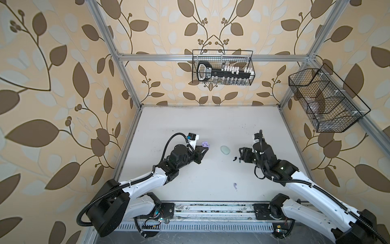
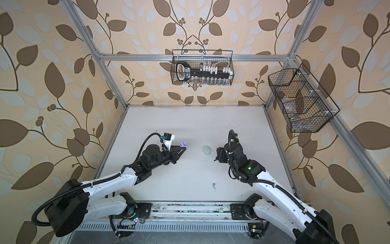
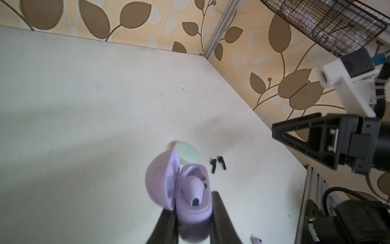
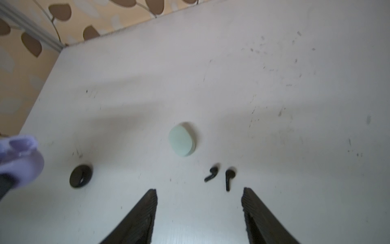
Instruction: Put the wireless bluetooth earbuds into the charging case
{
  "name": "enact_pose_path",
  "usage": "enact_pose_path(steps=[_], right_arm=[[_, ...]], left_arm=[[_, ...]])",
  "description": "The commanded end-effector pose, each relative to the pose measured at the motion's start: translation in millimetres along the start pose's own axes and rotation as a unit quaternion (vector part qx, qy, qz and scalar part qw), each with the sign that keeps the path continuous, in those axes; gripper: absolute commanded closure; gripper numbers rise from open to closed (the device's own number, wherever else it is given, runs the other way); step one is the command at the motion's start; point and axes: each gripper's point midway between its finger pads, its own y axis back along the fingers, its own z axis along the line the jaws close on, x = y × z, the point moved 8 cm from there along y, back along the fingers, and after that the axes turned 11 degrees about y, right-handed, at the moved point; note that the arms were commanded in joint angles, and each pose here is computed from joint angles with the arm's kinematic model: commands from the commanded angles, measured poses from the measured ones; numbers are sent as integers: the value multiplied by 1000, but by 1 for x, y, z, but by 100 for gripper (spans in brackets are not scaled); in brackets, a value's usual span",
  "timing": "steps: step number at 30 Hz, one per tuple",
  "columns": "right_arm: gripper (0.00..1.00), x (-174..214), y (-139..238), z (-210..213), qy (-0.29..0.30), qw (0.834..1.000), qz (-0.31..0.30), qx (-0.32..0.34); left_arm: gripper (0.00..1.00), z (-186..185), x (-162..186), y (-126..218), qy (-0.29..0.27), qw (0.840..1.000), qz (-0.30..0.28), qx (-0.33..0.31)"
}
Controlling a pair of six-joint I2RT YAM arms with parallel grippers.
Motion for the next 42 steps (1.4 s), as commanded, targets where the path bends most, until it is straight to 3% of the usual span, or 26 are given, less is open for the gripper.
enact_pose_path(steps=[1, 7, 16, 30, 42], right_arm=[[36, 47, 5, -6, 28, 995, 87, 25], [38, 96, 5, 18, 99, 981, 170, -3], [47, 130, -12, 39, 170, 954, 247, 9], [48, 135, -27, 58, 183, 945, 269, -33], [61, 143, -35, 57, 189, 939, 286, -26]], left_arm=[[100, -14, -5, 2, -41, 997, -18, 66], [100, -20, -3, 6, -75, 993, -13, 96], [100, -24, -4, 11, -87, 991, -15, 105], [100, -25, -7, 19, -90, 990, -36, 102], [100, -24, -7, 19, -91, 990, -36, 97]])
